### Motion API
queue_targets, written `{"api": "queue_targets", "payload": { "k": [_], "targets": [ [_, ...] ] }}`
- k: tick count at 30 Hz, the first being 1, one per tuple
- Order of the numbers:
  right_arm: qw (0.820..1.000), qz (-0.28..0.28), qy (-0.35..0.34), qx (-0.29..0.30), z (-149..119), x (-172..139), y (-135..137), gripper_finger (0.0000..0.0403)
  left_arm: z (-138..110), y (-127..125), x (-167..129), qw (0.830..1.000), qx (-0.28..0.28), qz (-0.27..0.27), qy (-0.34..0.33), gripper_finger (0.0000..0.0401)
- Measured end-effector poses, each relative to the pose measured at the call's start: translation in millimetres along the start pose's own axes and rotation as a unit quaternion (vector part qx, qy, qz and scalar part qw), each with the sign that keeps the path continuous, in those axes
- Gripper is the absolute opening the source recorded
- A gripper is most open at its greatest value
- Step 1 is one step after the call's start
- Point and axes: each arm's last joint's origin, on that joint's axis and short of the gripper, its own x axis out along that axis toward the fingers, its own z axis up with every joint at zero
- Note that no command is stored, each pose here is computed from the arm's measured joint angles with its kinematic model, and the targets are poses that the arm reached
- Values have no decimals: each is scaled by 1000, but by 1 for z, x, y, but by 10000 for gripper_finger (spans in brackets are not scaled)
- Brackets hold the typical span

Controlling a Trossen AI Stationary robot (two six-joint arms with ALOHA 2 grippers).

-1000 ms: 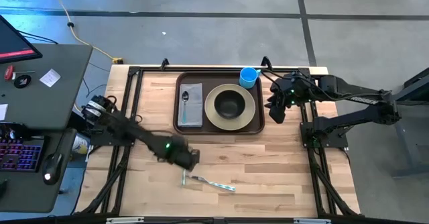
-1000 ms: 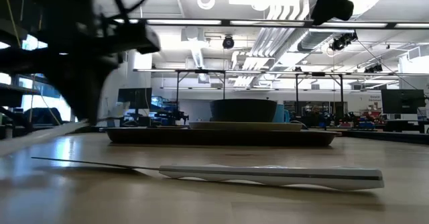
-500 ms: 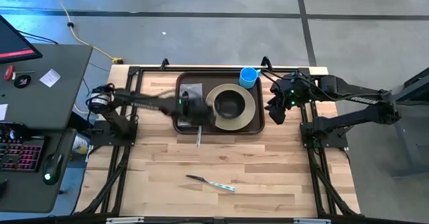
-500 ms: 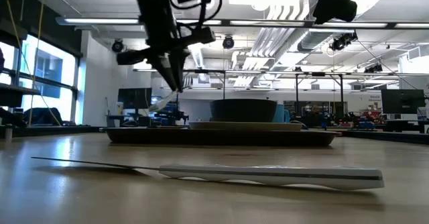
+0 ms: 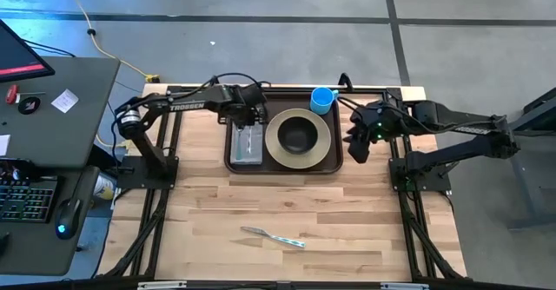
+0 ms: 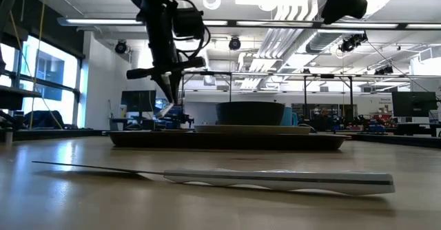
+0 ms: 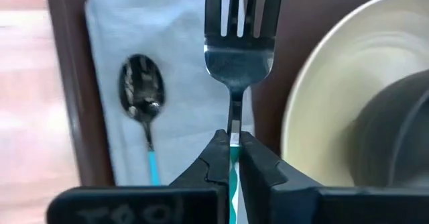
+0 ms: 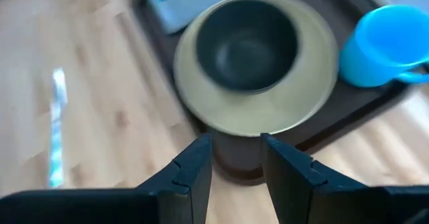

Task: Set up tray
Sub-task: Put the blue fork on the gray napkin to the right of the blue spoon

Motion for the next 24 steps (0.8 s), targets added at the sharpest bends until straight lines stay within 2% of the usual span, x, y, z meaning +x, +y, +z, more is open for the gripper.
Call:
{"api": "queue_targets", "payload": {
  "k": [5,13,24],
  "targets": [
    [998,-49,-31,-14,3,0,-2,119,7,4,14,1000,23,15,15,44],
    [997,-49,-62,-17,9,0,-1,119,-2,4,50,994,29,46,94,54],
    [997,-48,-64,-17,9,0,-1,119,2,6,53,994,-4,52,92,55]
  ]
}}
